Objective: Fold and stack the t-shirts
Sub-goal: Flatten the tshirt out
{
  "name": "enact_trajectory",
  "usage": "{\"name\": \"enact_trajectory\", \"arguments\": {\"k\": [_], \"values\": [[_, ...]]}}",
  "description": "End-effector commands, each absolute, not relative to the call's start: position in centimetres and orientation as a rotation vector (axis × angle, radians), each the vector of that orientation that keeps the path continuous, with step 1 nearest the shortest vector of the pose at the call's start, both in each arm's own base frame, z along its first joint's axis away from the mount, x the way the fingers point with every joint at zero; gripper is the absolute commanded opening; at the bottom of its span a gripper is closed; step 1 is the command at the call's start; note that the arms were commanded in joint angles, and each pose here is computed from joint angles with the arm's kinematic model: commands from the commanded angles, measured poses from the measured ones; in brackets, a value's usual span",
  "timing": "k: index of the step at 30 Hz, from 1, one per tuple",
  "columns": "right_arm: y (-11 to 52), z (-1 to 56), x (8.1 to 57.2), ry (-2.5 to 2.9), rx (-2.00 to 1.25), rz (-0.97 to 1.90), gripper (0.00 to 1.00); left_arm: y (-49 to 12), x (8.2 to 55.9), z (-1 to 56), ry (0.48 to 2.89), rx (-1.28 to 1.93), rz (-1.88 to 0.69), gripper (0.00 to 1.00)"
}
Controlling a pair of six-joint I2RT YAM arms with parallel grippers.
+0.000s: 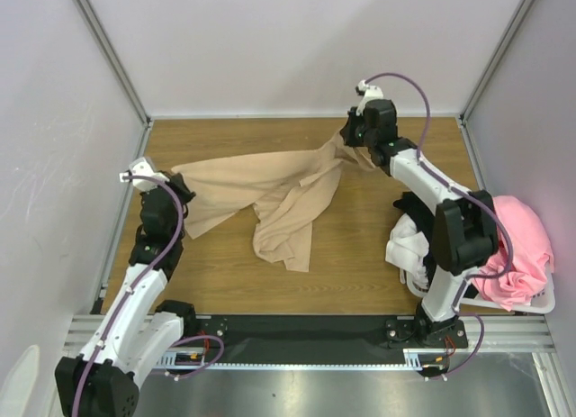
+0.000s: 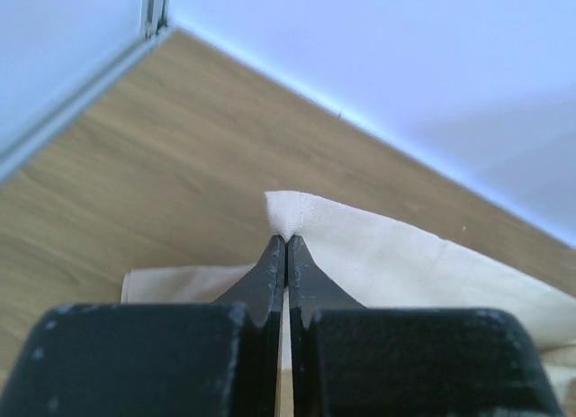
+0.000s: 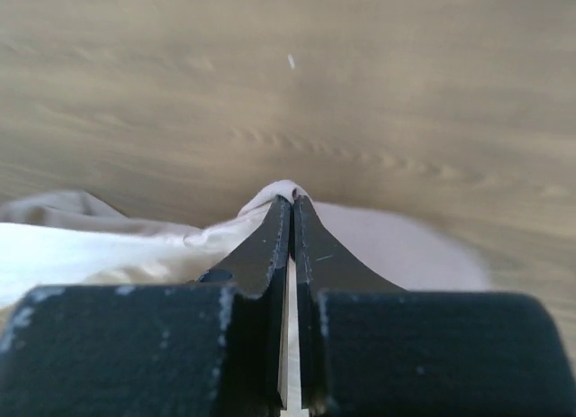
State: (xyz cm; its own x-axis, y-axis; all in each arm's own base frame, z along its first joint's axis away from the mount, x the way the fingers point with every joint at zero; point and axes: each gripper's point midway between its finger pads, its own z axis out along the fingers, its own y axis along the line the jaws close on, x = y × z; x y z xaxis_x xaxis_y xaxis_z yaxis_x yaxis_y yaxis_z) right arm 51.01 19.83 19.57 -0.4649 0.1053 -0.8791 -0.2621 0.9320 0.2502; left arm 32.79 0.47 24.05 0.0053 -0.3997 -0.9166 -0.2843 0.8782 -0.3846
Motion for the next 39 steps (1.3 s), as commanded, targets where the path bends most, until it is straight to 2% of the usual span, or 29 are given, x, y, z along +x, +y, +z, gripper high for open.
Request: {"name": "enact_trajectory", "arguments": {"k": [1,6,10,22,29,36,39], "values": [[18.9,27.2,50.6,1.858,-0.124,0.404,0.00,1.5,32.4,31.4,1.364,-0.504,-0.092,0.00],[18.2,31.3,48.6,1.794,-0.128,0.412,0.00,2.3,30.4,35.2,1.246,-0.499,-0.084,0.00],[17.2,34.8,45.5,1.746,-0.132,0.414,0.00,1.7,28.1,38.3,1.213,-0.499,-0.172,0.00],[16.0,42.3,30.4,1.617,-0.198,0.394,0.00,1.5,18.5,43.4,1.199,-0.445,-0.265,0.00],[14.2,47.0,24.6,1.568,-0.180,0.435,0.00,1.7,13.3,47.6,1.162,-0.404,-0.287,0.00],[12.1,52.2,22.1,1.497,-0.176,0.415,0.00,3.0,10.8,51.1,1.114,-0.466,-0.281,0.00],[11.9,53.2,22.7,1.487,-0.176,0.373,0.00,3.7,12.3,50.7,1.161,-0.525,-0.242,0.01]]}}
